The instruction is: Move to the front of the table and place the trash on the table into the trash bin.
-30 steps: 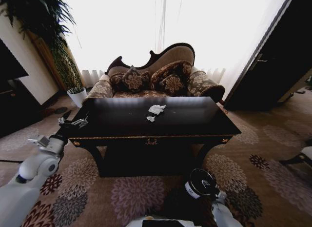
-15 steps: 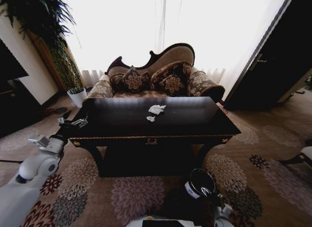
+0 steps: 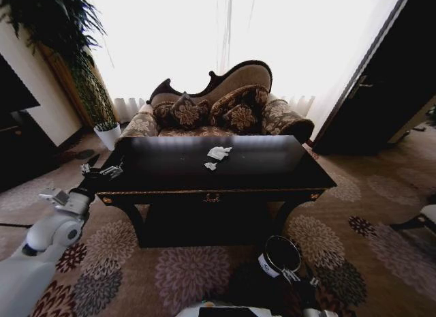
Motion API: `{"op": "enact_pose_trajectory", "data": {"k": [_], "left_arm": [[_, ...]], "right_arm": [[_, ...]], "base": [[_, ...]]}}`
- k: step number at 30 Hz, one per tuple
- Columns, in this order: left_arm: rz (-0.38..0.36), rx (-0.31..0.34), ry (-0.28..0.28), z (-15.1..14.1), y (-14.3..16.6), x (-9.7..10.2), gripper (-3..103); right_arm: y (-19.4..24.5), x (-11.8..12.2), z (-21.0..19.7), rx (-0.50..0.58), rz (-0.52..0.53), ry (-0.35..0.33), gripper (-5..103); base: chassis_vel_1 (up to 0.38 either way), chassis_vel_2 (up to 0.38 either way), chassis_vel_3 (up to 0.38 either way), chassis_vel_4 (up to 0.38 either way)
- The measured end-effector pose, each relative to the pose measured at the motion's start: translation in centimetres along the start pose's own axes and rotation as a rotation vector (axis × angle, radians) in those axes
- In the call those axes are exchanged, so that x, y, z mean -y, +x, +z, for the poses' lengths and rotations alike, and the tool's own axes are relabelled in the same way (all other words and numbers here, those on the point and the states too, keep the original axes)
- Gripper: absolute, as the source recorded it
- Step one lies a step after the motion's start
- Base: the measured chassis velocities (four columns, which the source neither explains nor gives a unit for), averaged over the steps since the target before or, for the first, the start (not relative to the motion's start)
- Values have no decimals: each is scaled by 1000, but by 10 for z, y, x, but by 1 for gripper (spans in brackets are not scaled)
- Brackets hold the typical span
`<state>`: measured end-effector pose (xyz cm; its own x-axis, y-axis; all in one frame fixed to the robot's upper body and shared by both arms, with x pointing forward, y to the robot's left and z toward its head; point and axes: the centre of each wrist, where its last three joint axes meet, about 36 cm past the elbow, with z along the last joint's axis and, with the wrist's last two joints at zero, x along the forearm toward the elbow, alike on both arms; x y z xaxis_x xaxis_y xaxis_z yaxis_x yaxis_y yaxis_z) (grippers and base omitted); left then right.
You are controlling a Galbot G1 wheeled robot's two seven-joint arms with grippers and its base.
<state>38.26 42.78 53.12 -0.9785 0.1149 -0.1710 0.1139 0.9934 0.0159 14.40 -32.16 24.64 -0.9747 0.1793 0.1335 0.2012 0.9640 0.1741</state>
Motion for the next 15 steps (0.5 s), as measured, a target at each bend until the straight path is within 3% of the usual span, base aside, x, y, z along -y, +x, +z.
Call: {"op": "enact_pose_trajectory", "data": {"k": [15], "left_arm": [[0,0,0,0,0,0,100]], "right_arm": [[-28,-27,-142,137,3,-90,100]], "base": [[0,0,0,0]]}}
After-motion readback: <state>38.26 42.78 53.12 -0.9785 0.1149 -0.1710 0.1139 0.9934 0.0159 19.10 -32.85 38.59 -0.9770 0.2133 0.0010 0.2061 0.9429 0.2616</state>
